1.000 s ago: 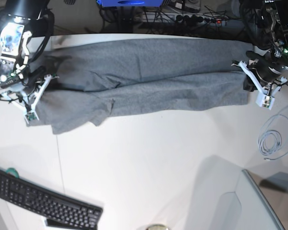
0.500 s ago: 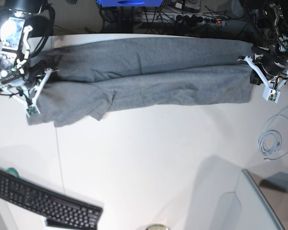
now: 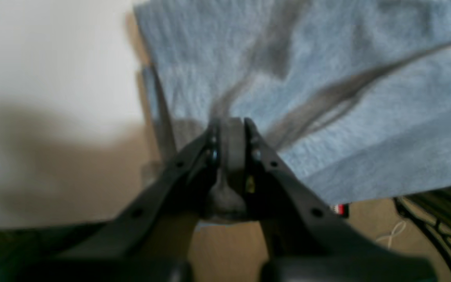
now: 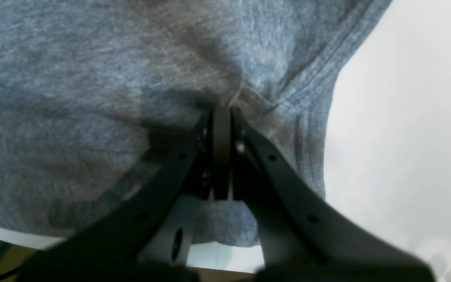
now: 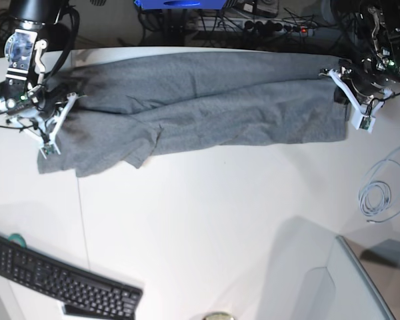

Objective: Layout the t-shirt on the table in an organized manner, then fold the t-shirt properly
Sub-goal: 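Release and regrasp the folded edge ends with both grippers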

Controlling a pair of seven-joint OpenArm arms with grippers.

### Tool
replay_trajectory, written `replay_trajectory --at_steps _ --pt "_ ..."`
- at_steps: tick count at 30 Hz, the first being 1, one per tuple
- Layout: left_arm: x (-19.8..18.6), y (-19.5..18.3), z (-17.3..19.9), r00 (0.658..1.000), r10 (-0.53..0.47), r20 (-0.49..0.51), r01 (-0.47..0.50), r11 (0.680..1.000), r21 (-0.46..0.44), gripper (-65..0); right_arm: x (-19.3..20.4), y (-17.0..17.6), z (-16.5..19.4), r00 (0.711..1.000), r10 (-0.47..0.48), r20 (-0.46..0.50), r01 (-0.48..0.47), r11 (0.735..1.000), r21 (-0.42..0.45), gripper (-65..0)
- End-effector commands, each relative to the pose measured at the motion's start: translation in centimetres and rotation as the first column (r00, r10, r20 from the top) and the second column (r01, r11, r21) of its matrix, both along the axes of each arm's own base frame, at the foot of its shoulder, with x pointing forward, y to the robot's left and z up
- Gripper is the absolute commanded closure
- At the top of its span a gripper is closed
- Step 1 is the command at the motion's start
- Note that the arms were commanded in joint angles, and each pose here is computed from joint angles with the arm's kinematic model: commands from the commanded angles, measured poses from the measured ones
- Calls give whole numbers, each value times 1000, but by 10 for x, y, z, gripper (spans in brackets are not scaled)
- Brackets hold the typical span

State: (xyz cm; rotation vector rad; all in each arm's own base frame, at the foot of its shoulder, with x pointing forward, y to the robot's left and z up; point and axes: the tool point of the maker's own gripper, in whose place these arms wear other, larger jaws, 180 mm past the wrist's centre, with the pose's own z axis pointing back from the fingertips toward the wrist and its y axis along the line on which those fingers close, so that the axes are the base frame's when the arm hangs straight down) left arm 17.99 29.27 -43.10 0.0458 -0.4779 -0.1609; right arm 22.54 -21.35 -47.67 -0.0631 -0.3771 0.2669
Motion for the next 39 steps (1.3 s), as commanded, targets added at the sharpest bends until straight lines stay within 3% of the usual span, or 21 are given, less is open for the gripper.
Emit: replay_trajectory --at_steps 1,8,14,16,20,23,27,29,31,34,39 --pt "7 6 7 1000 -5 26 4 1000 14 0 10 -5 7 999 -7 37 7 1000 -7 -2" --pt "1 10 -1 1000 11 -2 -11 1000 7 0 12 -5 11 999 -6 49 7 1000 -9 -20" --pt "-1 13 1 1000 15 -3 -15 1000 15 0 28 -2 45 987 -14 157 18 1000 -25 -267" --pt "-2 13 1 1000 15 -4 -15 1000 17 -122 32 1 57 978 -33 204 37 999 -15 -300" --pt "2 17 11 1000 -5 16 4 999 40 -354 52 12 73 962 -16 273 16 1000 0 -300" --pt "7 34 32 996 40 79 -45 996 74 -398 74 18 68 951 -8 308 -3 999 35 -299" --pt "18 42 46 983 105 153 -116 991 61 -395 96 11 51 958 -20 287 0 998 69 -296" --pt "25 34 38 982 116 152 -121 992 28 -387 105 11 37 964 -33 264 6 995 101 -261" --pt "28 28 23 985 123 122 -123 992 -6 -285 110 5 29 965 -41 260 12 993 114 -159" --pt "32 22 1 983 140 115 -133 989 -62 0 109 0 16 972 -60 225 32 992 125 -9" --pt "28 14 -38 973 203 114 -188 973 -133 0 104 -34 1 959 -184 217 162 980 115 -6"
